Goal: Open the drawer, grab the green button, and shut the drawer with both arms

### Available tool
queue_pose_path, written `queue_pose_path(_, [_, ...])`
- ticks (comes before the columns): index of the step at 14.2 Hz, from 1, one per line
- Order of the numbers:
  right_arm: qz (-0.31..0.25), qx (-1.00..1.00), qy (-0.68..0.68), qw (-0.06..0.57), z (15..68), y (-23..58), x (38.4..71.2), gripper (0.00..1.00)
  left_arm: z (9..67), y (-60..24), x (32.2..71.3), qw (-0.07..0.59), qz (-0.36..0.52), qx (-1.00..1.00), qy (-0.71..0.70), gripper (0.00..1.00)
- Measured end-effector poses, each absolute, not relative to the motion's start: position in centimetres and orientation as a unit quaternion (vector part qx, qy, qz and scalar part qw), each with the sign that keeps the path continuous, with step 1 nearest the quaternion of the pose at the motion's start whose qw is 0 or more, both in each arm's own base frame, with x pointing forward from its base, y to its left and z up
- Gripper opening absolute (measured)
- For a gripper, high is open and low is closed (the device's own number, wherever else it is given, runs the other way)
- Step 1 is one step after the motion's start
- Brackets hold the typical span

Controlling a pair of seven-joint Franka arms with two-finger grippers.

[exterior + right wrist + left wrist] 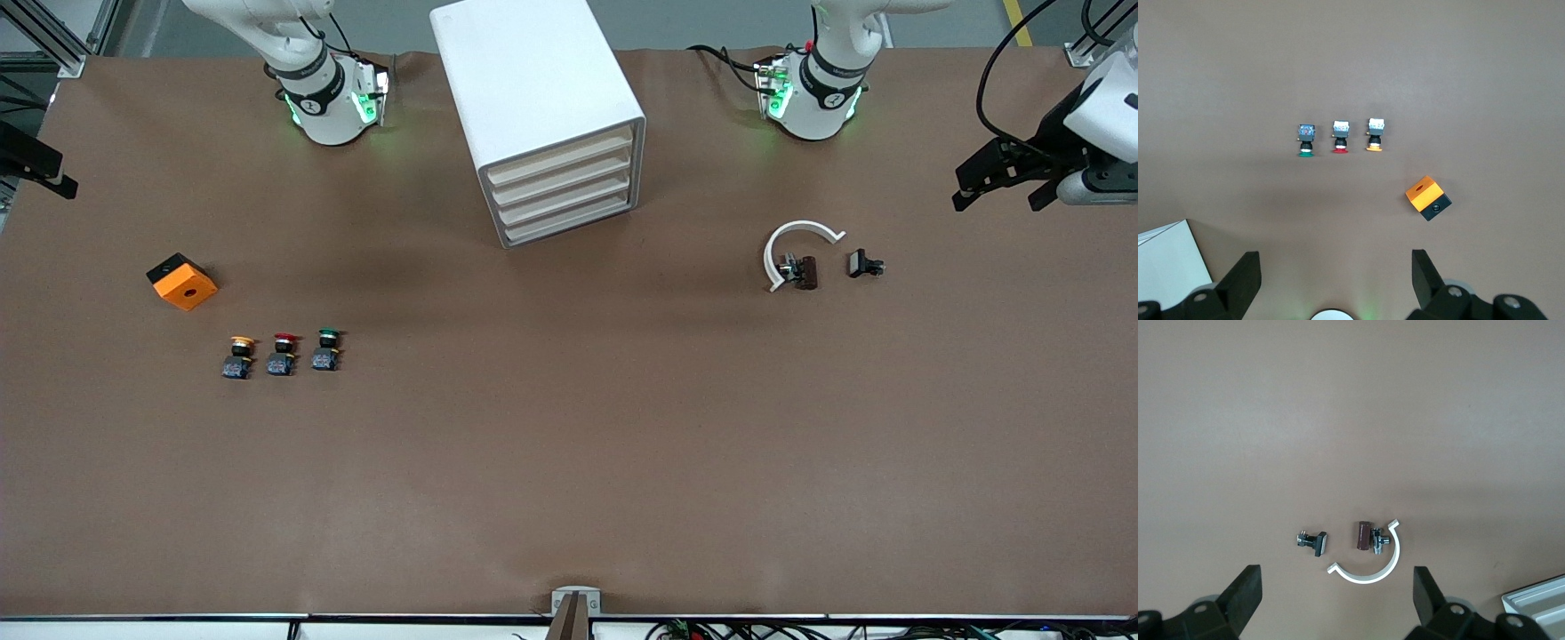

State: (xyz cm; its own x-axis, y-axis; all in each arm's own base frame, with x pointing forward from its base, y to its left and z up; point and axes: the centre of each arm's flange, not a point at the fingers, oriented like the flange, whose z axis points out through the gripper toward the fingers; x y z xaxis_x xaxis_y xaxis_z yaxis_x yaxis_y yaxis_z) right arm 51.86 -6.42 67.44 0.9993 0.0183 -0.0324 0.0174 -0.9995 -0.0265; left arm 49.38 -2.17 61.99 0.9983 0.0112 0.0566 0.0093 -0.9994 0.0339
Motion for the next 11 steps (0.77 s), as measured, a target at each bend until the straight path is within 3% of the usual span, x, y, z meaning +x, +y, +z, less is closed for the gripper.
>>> queue_pose_path(11, [-0.003,-1.0,0.023,0.021,67.8,-8.8,51.8,1.0,62.4,-3.2,49.6,0.015,0.013,1.0,0.015,1.0])
